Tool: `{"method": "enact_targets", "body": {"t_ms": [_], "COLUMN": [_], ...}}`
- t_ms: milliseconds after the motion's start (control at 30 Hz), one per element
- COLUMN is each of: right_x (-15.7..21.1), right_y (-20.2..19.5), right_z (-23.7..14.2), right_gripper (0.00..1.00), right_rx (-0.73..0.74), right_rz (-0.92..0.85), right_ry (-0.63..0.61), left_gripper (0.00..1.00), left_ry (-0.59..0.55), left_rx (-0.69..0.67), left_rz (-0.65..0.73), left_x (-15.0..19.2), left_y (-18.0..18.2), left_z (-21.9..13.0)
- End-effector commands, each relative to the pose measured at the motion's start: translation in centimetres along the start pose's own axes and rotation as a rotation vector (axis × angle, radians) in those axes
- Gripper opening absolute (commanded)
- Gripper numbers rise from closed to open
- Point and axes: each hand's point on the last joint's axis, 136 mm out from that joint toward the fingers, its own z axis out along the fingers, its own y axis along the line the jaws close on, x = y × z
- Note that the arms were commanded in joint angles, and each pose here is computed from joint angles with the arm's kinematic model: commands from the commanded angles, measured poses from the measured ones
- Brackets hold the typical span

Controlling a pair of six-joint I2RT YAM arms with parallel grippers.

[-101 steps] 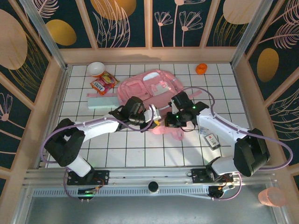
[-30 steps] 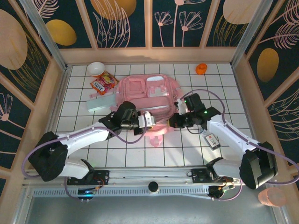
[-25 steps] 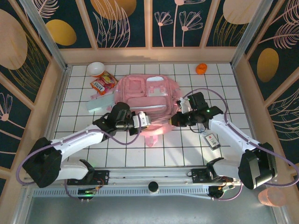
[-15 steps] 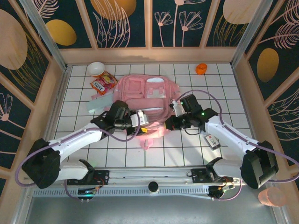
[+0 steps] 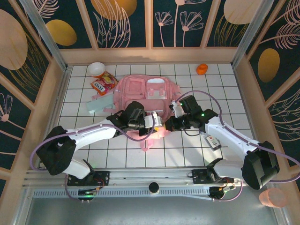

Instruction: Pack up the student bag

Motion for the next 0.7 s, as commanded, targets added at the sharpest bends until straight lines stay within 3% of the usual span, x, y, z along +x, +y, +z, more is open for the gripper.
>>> {"method": "enact_targets", "body": {"t_ms": [0,67,167,400,667], "right_x": [-1.7,-1.3,-1.5,-4.0,-8.4], "right_y": [-0.1,-3.4,-7.2,-12.0,-15.9], "right_z": [-1.4,-1.7,-2.5,-3.8,-2.8], "right_gripper": [0.00,0.00,0.00,0.00,0.00], "right_rx": [0.022,0.107,0.177,0.244,0.246], "right_rz": [-0.003,0.077,0.179,0.266,0.313], "right_ry": [-0.065,-0.056,-0.093,-0.178,-0.264], "left_gripper": [0.08,0.00,0.00,0.00,0.00], "left_ry": [0.018,-0.011,-0.043,-0.117,-0.239], "left_rx": [-0.063,-0.096,-0.144,-0.224,-0.136], "left_rz": [-0.010,0.001,0.018,0.039,0.101], "left_x": [0.8,0.3,-0.1,-2.1,-6.3], "left_y": [0.6,0.8,0.9,1.5,-0.2], "left_z": [-0.5,-1.4,-2.9,-6.3,-8.9]}}
